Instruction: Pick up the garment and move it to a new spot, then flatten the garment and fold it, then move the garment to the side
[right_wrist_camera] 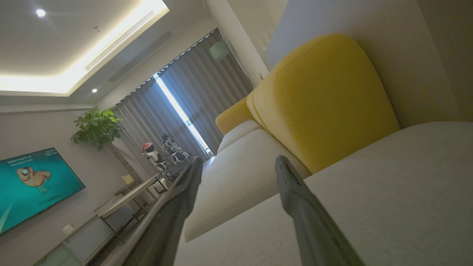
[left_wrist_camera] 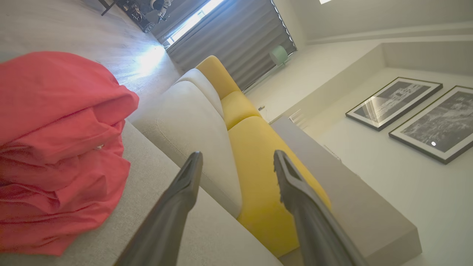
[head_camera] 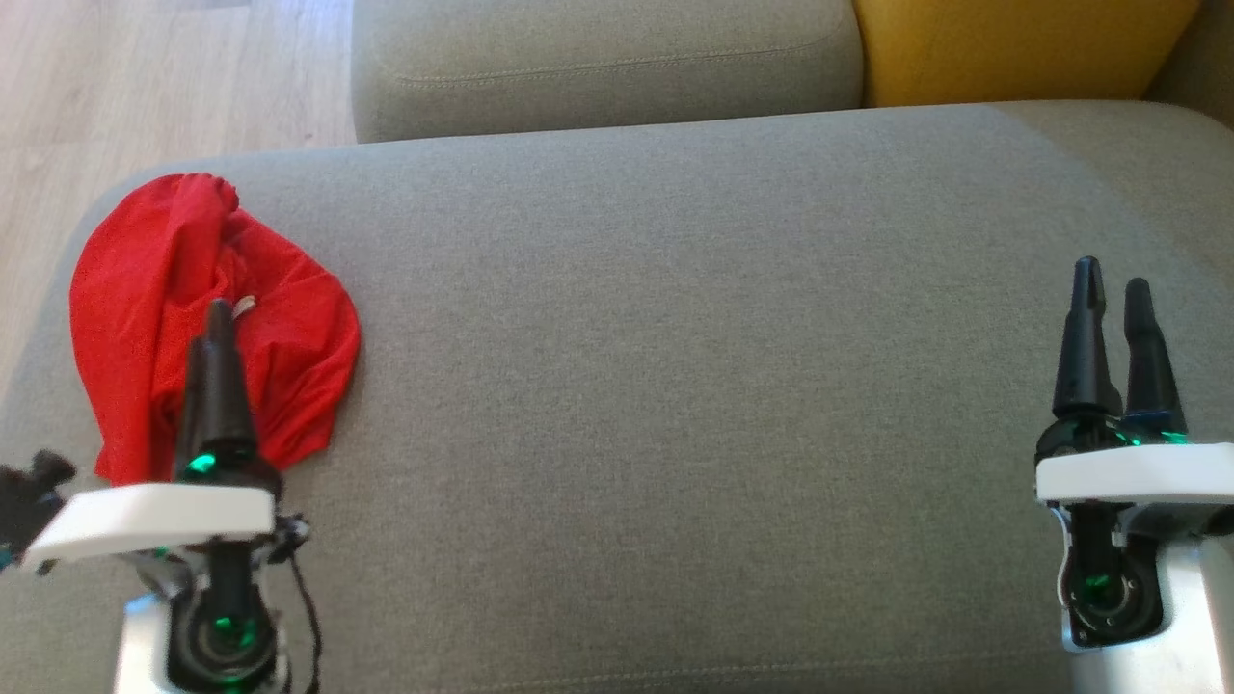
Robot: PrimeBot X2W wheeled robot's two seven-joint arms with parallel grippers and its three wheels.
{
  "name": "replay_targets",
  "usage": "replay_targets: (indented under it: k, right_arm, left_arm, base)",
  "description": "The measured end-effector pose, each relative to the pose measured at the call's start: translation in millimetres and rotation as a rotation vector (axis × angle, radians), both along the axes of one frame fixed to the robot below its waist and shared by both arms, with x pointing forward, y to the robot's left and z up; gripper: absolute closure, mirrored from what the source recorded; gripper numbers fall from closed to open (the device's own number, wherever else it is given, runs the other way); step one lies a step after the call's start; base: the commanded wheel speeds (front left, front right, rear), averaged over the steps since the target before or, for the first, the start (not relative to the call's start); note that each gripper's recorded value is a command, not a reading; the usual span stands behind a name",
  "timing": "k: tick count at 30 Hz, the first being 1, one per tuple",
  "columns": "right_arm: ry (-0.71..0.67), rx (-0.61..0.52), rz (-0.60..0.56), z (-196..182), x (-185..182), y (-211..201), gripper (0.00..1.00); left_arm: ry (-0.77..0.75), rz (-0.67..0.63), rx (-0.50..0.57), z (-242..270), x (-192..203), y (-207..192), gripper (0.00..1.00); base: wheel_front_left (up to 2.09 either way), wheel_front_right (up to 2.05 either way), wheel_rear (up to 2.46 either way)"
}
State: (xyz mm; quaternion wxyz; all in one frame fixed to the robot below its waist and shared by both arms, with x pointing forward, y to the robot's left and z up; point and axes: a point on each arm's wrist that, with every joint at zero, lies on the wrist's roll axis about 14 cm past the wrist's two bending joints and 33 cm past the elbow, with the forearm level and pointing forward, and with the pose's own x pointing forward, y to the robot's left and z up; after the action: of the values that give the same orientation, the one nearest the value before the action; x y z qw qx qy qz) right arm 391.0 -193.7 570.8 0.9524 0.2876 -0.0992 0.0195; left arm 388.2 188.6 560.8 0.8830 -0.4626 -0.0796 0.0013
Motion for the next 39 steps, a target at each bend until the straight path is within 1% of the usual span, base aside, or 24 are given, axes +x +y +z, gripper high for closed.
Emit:
replay_targets:
  k: [1,5,7,13,14,15,18,23,28,29,31,33,39]
  right_arm:
    - [0.000,0.000,0.000,0.0,0.0,0.0,0.00]
    - [0.005,-0.070,-0.015,-2.0,-0.4,-1.3,0.00]
    - [0.009,-0.115,-0.018,-3.4,-0.3,-0.3,0.00]
    - [0.008,-0.233,-0.019,-4.7,-0.2,5.1,0.00]
    - [0.001,-0.268,-0.019,-3.8,-0.1,7.2,0.00]
    - [0.000,-0.287,-0.018,-4.0,0.0,8.3,0.00]
    - [-0.002,-0.336,-0.015,-4.6,0.3,11.6,0.00]
    - [-0.015,-0.413,-0.015,-3.1,0.7,15.6,0.00]
    - [-0.028,-0.489,-0.014,-2.3,0.8,20.0,0.00]
    - [-0.028,-0.489,-0.014,-2.3,0.8,20.0,0.00]
    - [-0.027,-0.521,-0.010,-3.7,0.6,22.3,0.00]
    - [-0.030,-0.551,-0.006,-4.9,0.4,24.8,0.00]
    - [-0.041,-0.636,0.001,-6.3,0.1,30.7,0.00]
  left_arm:
    - [0.000,0.000,0.000,0.0,0.0,0.0,0.00]
    - [0.006,-0.033,0.103,-1.6,0.7,-17.2,0.00]
    - [0.012,-0.049,0.129,-4.5,0.8,-24.1,0.00]
    - [0.019,-0.078,0.291,-10.9,0.4,-40.4,0.00]
    - [0.017,-0.081,0.323,-10.7,0.6,-44.3,0.00]
    - [0.020,-0.077,0.334,-11.2,0.9,-44.2,0.00]
    - [0.019,-0.072,0.392,-11.9,1.1,-46.5,0.00]
    - [0.009,-0.075,0.537,-13.7,-0.3,-57.0,0.00]
    - [0.016,-0.075,0.659,-19.5,-2.3,-64.2,0.00]
    - [0.016,-0.075,0.659,-19.5,-2.3,-64.2,0.00]
    - [0.017,-0.054,0.698,-19.1,-2.6,-62.6,0.00]
    - [0.008,-0.061,0.753,-19.3,-4.1,-66.4,0.00]
    - [-0.013,-0.063,0.847,-20.0,-8.1,-76.3,0.00]
  base:
    - [0.00,0.00,0.00]
    - [0.00,0.00,0.00]
    - [0.00,0.00,0.00]
    - [0.00,0.00,0.00]
    - [0.00,0.00,0.00]
    - [0.00,0.00,0.00]
    - [0.00,0.00,0.00]
    - [0.00,0.00,0.00]
    - [0.00,0.00,0.00]
    - [0.00,0.00,0.00]
    - [0.00,0.00,0.00]
    - [0.00,0.00,0.00]
    - [0.00,0.00,0.00]
